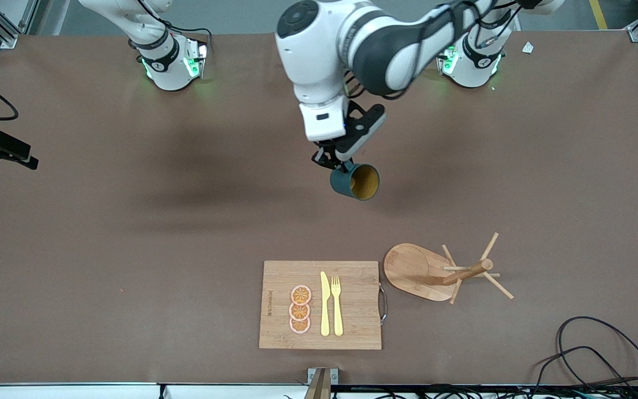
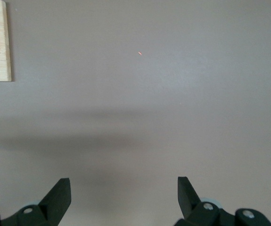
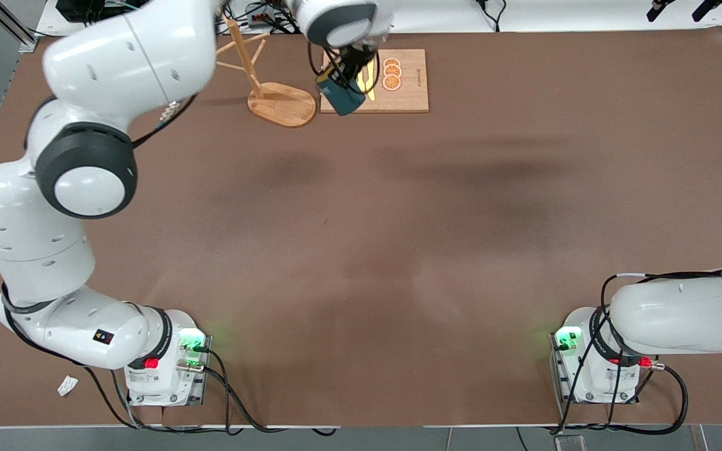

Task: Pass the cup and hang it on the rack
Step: 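Carry the mug with the left gripper over the wooden rack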

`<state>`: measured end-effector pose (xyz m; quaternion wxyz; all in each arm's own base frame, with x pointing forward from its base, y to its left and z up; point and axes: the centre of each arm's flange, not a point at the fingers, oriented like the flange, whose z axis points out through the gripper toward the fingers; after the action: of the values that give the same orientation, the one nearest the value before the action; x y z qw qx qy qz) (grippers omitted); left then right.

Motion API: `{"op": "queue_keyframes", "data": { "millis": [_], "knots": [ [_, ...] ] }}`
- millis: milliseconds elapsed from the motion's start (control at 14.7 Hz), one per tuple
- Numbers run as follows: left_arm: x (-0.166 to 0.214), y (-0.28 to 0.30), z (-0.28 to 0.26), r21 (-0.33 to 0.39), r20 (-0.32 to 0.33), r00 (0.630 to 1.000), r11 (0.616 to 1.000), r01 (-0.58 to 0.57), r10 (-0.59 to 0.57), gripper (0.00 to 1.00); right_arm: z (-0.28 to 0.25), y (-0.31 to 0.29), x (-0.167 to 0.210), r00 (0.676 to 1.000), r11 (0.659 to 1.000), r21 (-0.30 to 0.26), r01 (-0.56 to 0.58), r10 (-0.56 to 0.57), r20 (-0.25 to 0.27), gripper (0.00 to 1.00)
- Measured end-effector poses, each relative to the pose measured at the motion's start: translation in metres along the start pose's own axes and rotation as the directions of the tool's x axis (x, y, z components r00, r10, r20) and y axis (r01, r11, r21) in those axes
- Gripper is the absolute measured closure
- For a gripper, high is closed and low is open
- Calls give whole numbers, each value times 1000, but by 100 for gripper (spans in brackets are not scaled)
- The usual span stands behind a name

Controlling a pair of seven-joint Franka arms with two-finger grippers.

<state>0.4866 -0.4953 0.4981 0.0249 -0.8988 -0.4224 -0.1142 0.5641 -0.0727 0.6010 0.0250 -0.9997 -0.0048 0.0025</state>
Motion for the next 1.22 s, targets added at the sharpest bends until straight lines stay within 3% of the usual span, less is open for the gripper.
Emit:
{"op": "queue_keyframes", "data": {
  "millis": [204, 408, 815, 1019, 1223],
  "knots": [
    [51, 5, -13, -40, 142, 984, 993, 114, -108, 79, -2, 3, -2, 1000, 1000, -18, -1, 1, 4, 0],
    [95, 8, -14, -43, 265, 943, 975, 219, -200, 79, -2, 3, -2, 1000, 1000, -19, -1, 1, 7, 0],
    [177, 7, -11, -33, 503, 811, 931, 363, -299, 79, -2, 3, -3, 1000, 1000, -22, -1, 1, 13, 0],
    [230, -1, -2, -27, 617, 723, 910, 413, -310, 79, -2, 3, -3, 1000, 1000, -22, -1, 2, 13, 0],
    [297, -15, 21, -3, 743, 584, 870, 493, -328, 79, -3, 4, -3, 1000, 1000, -25, -1, 1, 12, 0]
  ]
}}
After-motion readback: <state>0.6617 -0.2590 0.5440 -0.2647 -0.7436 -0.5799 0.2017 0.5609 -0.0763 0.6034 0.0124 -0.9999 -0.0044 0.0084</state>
